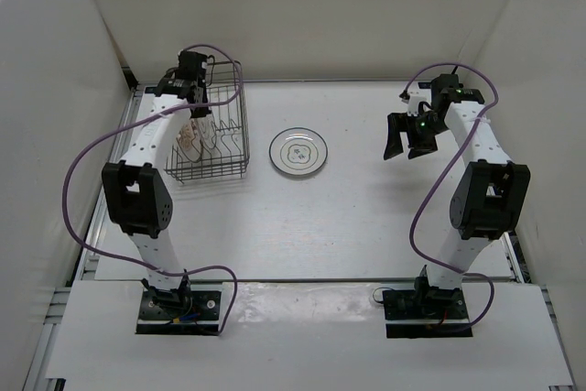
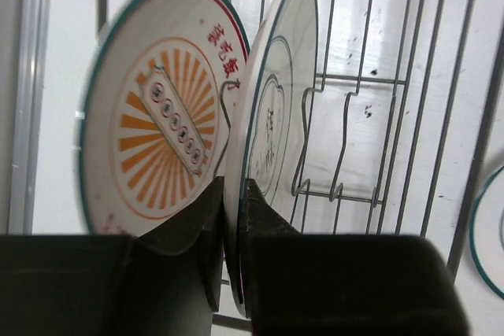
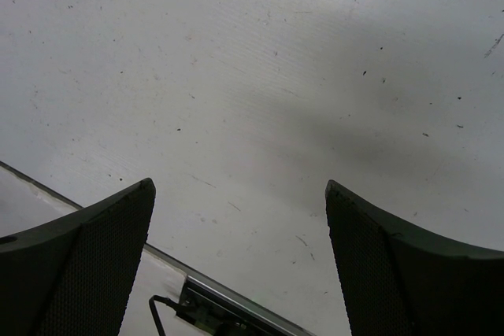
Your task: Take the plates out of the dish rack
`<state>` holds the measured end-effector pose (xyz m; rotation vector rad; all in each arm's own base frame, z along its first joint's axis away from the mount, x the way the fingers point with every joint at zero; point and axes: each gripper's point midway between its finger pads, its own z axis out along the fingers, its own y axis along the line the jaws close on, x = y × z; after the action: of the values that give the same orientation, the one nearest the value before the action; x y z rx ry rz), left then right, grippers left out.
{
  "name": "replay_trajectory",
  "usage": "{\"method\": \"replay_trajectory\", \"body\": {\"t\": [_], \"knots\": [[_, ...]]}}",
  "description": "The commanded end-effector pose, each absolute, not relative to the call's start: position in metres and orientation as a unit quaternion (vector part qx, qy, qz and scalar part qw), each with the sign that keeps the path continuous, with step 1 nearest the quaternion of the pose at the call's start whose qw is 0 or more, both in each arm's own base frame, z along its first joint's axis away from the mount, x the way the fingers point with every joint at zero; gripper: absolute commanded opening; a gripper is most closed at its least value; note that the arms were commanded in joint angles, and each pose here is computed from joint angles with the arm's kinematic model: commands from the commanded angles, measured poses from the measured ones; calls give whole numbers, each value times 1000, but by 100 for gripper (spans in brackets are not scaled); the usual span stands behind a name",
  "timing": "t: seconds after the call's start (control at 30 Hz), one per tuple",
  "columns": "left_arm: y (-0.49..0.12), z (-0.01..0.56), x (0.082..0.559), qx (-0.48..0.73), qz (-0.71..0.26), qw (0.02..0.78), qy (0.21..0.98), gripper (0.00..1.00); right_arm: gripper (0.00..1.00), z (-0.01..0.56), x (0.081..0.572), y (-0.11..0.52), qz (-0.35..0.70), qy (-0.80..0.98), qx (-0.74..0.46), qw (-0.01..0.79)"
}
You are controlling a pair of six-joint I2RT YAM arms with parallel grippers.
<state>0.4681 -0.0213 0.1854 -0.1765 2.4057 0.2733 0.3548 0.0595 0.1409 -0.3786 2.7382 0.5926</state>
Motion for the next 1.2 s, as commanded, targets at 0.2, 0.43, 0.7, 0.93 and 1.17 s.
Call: {"method": "replay_trajectory", "body": {"t": [0.2,0.43,0.7,0.93,1.17], "knots": [[-31,331,484,-91,56,538,837,9,90,142,354,58,210,956,-126,164],[-45,385,482,-128,-27,613,779,0,90,140,351,58,211,956,-126,159],[-153,393,514,-82,-310,578,751,0,90,140,354,59,211,956,-128,160],[-241,322,516,-53,-419,450,787,0,90,138,350,56,205,957,-131,157],[-279,238,499,-39,-411,359,837,0,90,136,344,53,198,959,-132,156]]}}
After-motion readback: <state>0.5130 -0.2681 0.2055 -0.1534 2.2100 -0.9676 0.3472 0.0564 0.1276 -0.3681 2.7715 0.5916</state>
